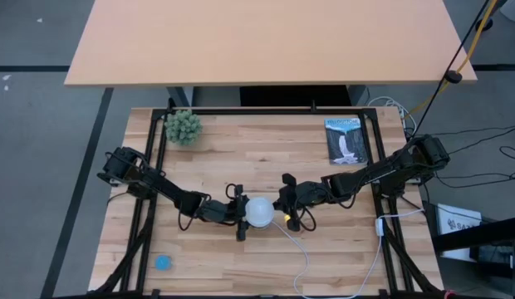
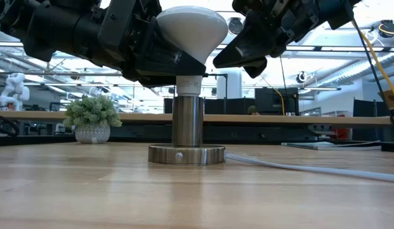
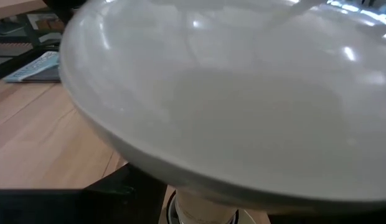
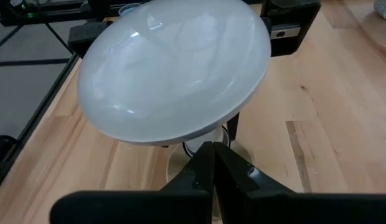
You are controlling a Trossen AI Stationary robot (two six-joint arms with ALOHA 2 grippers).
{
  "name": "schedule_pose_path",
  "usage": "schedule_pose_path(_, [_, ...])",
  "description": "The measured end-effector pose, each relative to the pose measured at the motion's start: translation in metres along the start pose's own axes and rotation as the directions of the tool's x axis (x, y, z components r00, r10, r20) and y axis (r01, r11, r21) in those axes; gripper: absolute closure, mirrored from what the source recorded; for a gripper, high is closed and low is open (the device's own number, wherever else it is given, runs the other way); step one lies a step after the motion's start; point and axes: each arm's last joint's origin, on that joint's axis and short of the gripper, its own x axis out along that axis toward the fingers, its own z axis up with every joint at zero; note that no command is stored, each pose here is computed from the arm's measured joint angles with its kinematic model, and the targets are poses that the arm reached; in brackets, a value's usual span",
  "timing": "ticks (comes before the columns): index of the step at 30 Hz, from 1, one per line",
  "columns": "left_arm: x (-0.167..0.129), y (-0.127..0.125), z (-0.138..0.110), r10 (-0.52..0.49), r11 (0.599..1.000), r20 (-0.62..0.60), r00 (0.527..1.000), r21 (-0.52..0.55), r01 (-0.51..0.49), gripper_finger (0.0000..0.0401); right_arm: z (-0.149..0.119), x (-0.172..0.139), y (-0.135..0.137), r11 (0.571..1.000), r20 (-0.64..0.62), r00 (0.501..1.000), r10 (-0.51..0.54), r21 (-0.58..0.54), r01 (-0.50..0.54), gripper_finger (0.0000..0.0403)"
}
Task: Screw lightbulb
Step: Insert the white lightbulb into the desk lamp
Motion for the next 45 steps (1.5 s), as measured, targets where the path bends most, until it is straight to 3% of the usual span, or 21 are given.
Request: schedule_pose_path(45, [0.0020, 0.0058, 0.0021, 0.020, 0.990, 0.018, 1.000, -0.141, -0.017, 0.0181, 0.0002, 0.0001, 0.0000, 0.999, 0.000, 1.000, 0.000, 0.046, 0.000, 0.0403])
